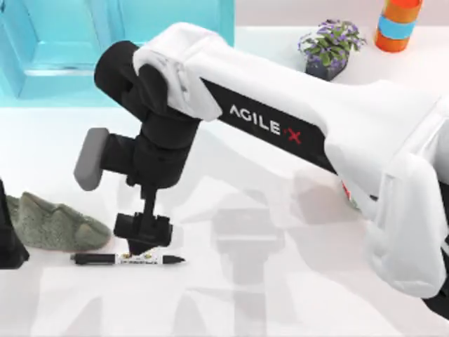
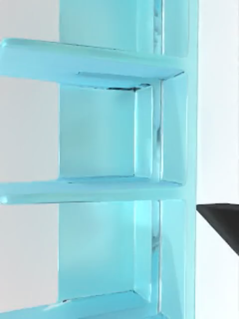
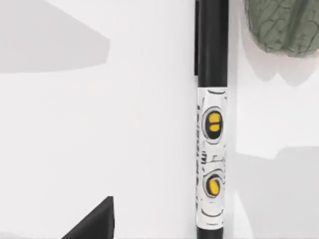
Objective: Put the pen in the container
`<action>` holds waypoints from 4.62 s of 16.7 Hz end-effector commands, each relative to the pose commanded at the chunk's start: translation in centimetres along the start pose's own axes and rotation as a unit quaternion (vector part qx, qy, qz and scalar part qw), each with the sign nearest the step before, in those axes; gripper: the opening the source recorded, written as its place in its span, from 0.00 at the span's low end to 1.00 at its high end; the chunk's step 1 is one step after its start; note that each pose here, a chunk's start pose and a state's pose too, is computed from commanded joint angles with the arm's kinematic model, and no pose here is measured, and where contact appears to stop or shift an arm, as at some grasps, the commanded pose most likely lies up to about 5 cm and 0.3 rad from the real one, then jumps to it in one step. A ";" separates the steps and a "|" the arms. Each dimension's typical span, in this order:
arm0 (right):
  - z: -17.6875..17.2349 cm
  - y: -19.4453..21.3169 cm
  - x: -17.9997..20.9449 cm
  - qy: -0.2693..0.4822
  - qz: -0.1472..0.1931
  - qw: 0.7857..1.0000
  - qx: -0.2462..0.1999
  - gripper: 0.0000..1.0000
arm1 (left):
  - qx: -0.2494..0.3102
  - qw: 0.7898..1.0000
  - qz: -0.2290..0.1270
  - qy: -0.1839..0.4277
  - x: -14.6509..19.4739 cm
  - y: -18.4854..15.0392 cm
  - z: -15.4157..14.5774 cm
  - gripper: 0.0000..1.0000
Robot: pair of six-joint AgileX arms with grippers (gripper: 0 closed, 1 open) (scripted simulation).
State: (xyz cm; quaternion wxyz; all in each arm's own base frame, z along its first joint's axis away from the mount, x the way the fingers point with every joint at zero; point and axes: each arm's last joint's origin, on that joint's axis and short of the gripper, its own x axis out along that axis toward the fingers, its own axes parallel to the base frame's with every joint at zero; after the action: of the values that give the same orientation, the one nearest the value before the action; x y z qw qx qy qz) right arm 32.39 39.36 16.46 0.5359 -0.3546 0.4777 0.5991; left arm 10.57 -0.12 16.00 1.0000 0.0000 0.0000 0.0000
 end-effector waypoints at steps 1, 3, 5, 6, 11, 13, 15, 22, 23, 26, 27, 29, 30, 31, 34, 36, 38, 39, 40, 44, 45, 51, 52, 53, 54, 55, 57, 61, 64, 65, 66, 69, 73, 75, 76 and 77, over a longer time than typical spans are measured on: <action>-0.6 -0.6 0.4 0.000 0.000 1.000 -0.001 1.00 | 0.000 1.000 0.000 0.000 0.0 0.0 0.0 1.00; -1.8 -1.8 1.7 0.001 0.001 1.000 -0.001 1.00 | 0.000 1.000 0.000 0.000 0.0 0.0 0.0 1.00; -2.5 -2.3 3.3 0.001 0.001 1.000 -0.001 1.00 | 0.000 1.000 0.000 0.000 0.0 0.0 0.0 1.00; -2.5 -2.3 4.2 0.001 0.001 1.000 -0.001 1.00 | 0.000 1.000 0.000 0.000 0.0 0.0 0.0 1.00; 0.3 0.4 9.3 0.003 0.002 1.000 0.000 1.00 | 0.000 1.000 0.000 0.000 0.0 0.0 0.0 1.00; 1.0 1.2 9.7 0.000 0.000 1.000 0.000 1.00 | 0.000 1.000 0.000 0.000 0.0 0.0 0.0 1.00; 1.0 1.2 9.7 0.000 0.000 1.000 0.000 1.00 | 0.000 1.000 0.000 0.000 0.0 0.0 0.0 1.00; 1.0 1.2 9.7 0.000 0.000 1.000 0.000 0.62 | 0.000 1.000 0.000 0.000 0.0 0.0 0.0 1.00; 1.0 1.2 9.7 0.000 0.000 1.000 0.000 0.55 | 0.000 1.000 0.000 0.000 0.0 0.0 0.0 1.00; 1.0 1.2 9.7 0.000 0.000 1.000 0.000 0.32 | 0.000 1.000 0.000 0.000 0.0 0.0 0.0 1.00; 1.0 1.2 9.7 0.000 0.000 1.000 0.000 0.25 | 0.000 1.000 0.000 0.000 0.0 0.0 0.0 1.00; 1.0 1.2 9.7 0.000 0.000 1.000 0.000 0.10 | 0.000 1.000 0.000 0.000 0.0 0.0 0.0 1.00; 1.0 1.2 9.7 0.000 0.000 1.000 0.000 0.02 | 0.000 1.000 0.000 0.000 0.0 0.0 0.0 1.00; 1.0 1.2 9.7 0.000 0.000 1.000 0.000 0.00 | 0.000 1.000 0.000 0.000 0.0 0.0 0.0 1.00; 1.0 1.2 9.7 0.000 0.000 1.000 0.000 0.00 | 0.000 1.000 0.000 0.000 0.0 0.0 0.0 1.00; 1.0 1.2 9.7 0.000 0.000 1.000 0.000 0.00 | 0.000 1.000 0.000 0.000 0.0 0.0 0.0 1.00; 1.0 1.2 9.7 0.000 0.000 1.000 0.000 0.00 | 0.000 1.000 0.000 0.000 0.0 0.0 0.0 1.00; 1.8 0.7 6.8 -0.027 -0.029 0.999 -0.011 0.00 | 0.000 1.000 0.000 0.000 0.0 0.0 0.0 1.00; 1.8 0.7 6.8 -0.027 -0.029 0.999 -0.010 0.00 | 0.000 1.000 0.000 0.000 0.0 0.0 0.0 1.00; 1.7 -0.1 2.7 -0.029 -0.044 0.998 0.019 0.00 | 0.000 1.000 0.000 0.000 0.0 0.0 0.0 1.00; 1.5 -0.4 1.1 -0.029 -0.047 0.998 0.035 0.00 | 0.000 1.000 0.000 0.000 0.0 0.0 0.0 1.00; -0.2 -0.8 -7.1 -0.024 -0.056 0.990 0.124 0.00 | 0.000 1.000 0.000 0.000 0.0 0.0 0.0 1.00; 0.1 -0.3 -7.4 -0.025 -0.055 0.991 0.117 0.00 | 0.000 1.000 0.000 0.000 0.0 0.0 0.0 1.00; 0.7 0.2 -7.3 -0.026 -0.054 0.993 0.103 0.00 | 0.000 1.000 0.000 0.000 0.0 0.0 0.0 1.00; 1.4 0.8 -6.9 -0.028 -0.052 0.995 0.084 0.00 | 0.000 1.000 0.000 0.000 0.0 0.0 0.0 1.00; 2.1 1.5 -6.4 -0.030 -0.050 0.996 0.062 0.00 | 0.000 1.000 0.000 0.000 0.0 0.0 0.0 1.00; 3.4 2.5 -5.3 -0.036 -0.046 0.998 0.021 0.00 | 0.000 1.000 0.000 0.000 0.0 0.0 0.0 1.00; 4.3 2.9 -2.8 -0.031 -0.032 0.999 -0.010 0.00 | 0.000 1.000 0.000 0.000 0.0 0.0 0.0 1.00; 4.3 2.9 -2.4 -0.029 -0.030 0.999 -0.011 0.00 | 0.000 1.000 0.000 0.000 0.0 0.0 0.0 1.00; 4.3 2.9 -2.4 -0.029 -0.030 0.999 -0.011 0.00 | 0.000 1.000 0.000 0.000 0.0 0.0 0.0 1.00; 4.1 2.6 -2.4 -0.028 -0.031 0.999 -0.007 0.00 | 0.000 1.000 0.000 0.000 0.0 0.0 0.0 1.00; 3.3 1.4 -2.9 -0.023 -0.042 0.999 0.023 0.00 | 0.000 1.000 0.000 0.000 0.0 0.0 0.0 1.00; -2.1 -4.9 -7.5 -0.037 -0.109 0.974 0.193 0.00 | 0.000 1.000 0.000 0.000 0.0 0.0 0.0 1.00; -7.2 -8.5 -11.5 -0.061 -0.155 0.932 0.322 0.00 | 0.000 1.000 0.000 0.000 0.0 0.0 0.0 1.00; -10.1 -10.0 -13.6 -0.076 -0.179 0.901 0.387 0.00 | 0.000 1.000 0.000 0.000 0.0 0.0 0.0 1.00; -13.1 -11.1 -15.7 -0.090 -0.202 0.866 0.449 0.00 | 0.000 1.000 0.000 0.000 0.0 0.0 0.0 1.00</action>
State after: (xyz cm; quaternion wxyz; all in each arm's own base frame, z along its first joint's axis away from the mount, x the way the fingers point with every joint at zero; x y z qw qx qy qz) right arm 44.90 21.83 25.22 0.7872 -0.1090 0.5624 0.2284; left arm 10.57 -0.12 16.00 1.0000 0.0000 0.0000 0.0000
